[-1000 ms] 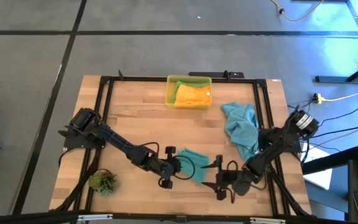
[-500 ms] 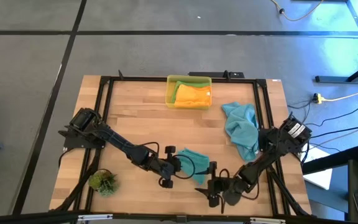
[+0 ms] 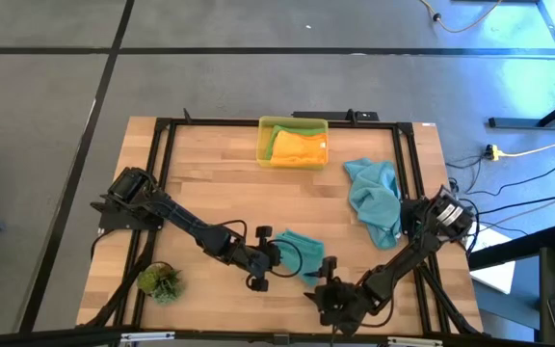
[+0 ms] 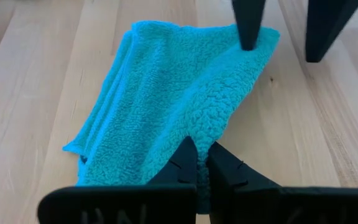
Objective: Fold microfiber towels
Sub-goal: Put the left blue microfiber cloth into the yellow bin
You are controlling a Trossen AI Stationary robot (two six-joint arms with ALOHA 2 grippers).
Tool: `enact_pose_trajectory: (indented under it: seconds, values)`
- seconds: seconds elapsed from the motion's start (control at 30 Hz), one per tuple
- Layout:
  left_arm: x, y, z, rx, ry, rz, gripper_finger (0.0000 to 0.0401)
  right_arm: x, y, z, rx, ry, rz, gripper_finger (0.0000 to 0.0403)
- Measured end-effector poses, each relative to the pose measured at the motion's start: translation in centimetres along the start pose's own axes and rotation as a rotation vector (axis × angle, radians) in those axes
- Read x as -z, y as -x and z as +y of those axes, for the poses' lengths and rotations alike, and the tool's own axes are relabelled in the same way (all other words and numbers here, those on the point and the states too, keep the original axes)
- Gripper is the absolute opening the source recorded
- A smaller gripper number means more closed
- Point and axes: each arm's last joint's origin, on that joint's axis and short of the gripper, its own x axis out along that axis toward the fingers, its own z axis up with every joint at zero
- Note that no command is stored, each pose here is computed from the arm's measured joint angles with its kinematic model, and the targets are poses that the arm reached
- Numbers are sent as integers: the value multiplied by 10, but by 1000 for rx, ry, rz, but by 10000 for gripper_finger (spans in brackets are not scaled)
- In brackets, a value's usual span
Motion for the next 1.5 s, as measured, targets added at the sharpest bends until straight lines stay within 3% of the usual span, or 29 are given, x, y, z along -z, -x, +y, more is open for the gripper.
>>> enact_pose_trajectory:
  seconds: [0.27,0.73,0.9,1.2,1.5]
  values:
    - [0,0,0,0,0,0,0,12,0,-8,92,-31,71,272]
    - [0,0,0,0,0,0,0,15,-1,-11,110,-32,103,262]
    - [0,0,1,-1,-4,1,0,16,-1,-11,100,-26,121,201]
    - [-1,-2,4,10,0,8,0,17,-2,-11,60,24,151,18]
    - [-5,2,9,40,8,11,0,11,-2,-18,56,61,156,8]
